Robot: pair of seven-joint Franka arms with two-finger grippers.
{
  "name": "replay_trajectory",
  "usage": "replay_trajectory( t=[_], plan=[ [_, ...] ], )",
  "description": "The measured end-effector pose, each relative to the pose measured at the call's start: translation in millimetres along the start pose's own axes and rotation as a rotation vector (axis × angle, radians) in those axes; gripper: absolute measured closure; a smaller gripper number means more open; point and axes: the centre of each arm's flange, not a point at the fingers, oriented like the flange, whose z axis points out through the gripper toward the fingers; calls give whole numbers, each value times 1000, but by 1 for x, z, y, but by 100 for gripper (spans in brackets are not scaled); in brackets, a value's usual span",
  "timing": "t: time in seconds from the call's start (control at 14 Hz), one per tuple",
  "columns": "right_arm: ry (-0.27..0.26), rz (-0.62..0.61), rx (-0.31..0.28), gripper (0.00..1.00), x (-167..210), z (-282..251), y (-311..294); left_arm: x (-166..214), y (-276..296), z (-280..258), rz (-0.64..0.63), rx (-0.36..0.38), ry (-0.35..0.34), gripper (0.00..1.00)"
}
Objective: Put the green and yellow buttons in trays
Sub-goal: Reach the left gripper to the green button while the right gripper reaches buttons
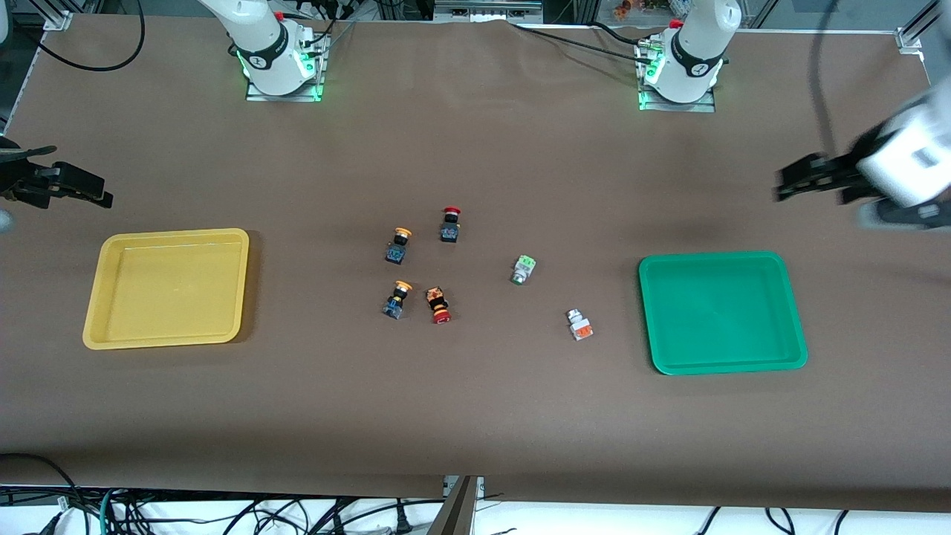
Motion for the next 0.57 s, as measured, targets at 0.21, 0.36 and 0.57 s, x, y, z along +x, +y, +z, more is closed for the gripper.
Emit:
replay_trajectory(
  t=[0.21,0.36,0.57],
  plan=[
    [-1,1,0,0,0,1,0,16,97,54,-16,-2,-18,0],
    [-9,0,0,0,2,5,0,23,155,96,1,-6,-16,0],
    [-44,0,1,0,12,25,0,35,214,160,-28,-19,-11,0]
  ],
)
